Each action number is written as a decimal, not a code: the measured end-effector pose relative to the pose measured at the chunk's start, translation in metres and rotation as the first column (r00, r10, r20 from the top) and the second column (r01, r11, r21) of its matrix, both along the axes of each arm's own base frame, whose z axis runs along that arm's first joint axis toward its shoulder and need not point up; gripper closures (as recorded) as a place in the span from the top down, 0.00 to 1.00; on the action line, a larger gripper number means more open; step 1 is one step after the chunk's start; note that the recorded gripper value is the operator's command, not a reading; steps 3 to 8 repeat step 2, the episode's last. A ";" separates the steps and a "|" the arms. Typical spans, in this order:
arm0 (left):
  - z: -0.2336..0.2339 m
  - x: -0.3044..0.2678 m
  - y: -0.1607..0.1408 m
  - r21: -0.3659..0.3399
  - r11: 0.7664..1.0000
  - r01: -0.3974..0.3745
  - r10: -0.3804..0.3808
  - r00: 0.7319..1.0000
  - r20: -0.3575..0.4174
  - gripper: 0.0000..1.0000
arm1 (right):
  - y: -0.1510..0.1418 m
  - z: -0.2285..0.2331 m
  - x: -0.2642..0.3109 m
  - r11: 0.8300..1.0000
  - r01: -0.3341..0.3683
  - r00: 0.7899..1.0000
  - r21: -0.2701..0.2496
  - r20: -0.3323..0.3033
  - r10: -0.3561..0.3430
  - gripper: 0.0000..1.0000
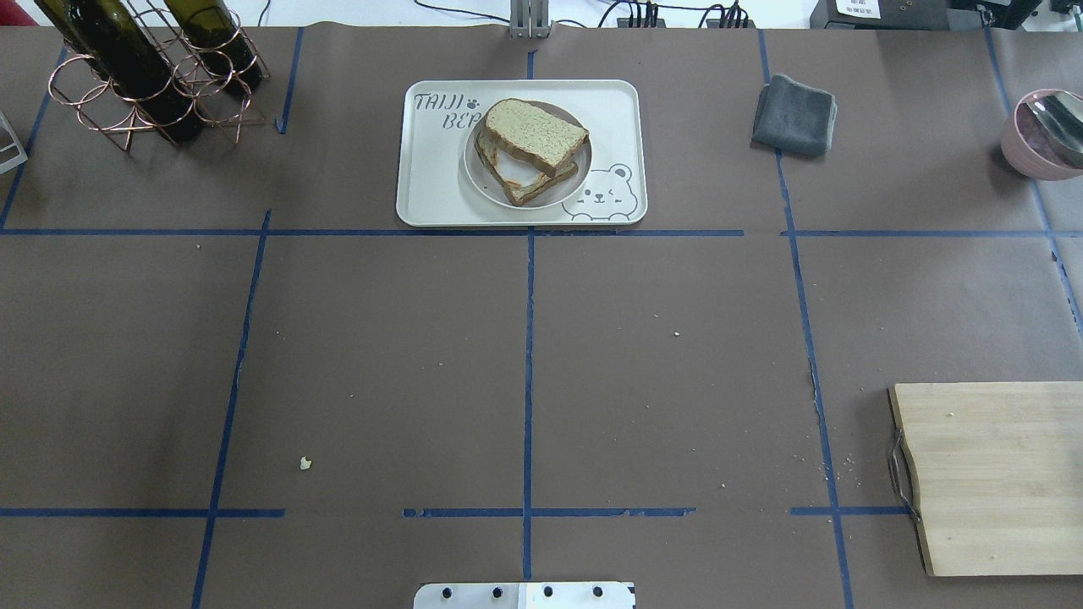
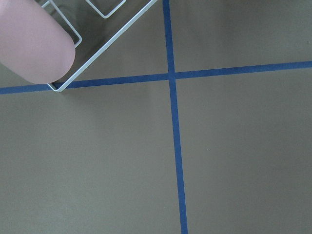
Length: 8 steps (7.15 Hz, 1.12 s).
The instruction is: Make sandwich and place on tray
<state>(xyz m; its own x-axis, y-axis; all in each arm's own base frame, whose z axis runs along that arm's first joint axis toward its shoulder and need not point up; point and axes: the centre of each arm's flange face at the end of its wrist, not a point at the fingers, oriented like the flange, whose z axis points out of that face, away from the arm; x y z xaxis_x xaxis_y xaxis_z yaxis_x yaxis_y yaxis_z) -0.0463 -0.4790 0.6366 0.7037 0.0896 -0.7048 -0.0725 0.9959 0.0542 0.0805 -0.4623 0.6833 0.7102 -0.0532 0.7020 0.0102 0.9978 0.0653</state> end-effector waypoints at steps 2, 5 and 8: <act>0.000 0.000 0.000 0.001 1.000 0.000 0.000 1.000 0.000 1.00 | 0.000 -0.001 0.000 1.000 0.001 1.000 0.001 0.000 -0.001 1.00; 0.000 0.000 0.000 0.001 1.000 0.000 0.000 1.000 0.000 1.00 | 0.000 -0.001 0.000 1.000 0.001 1.000 0.001 0.000 -0.001 1.00; 0.000 0.000 0.000 0.001 1.000 0.000 0.000 1.000 0.000 1.00 | 0.000 -0.001 0.000 1.000 0.001 1.000 0.001 0.000 -0.001 1.00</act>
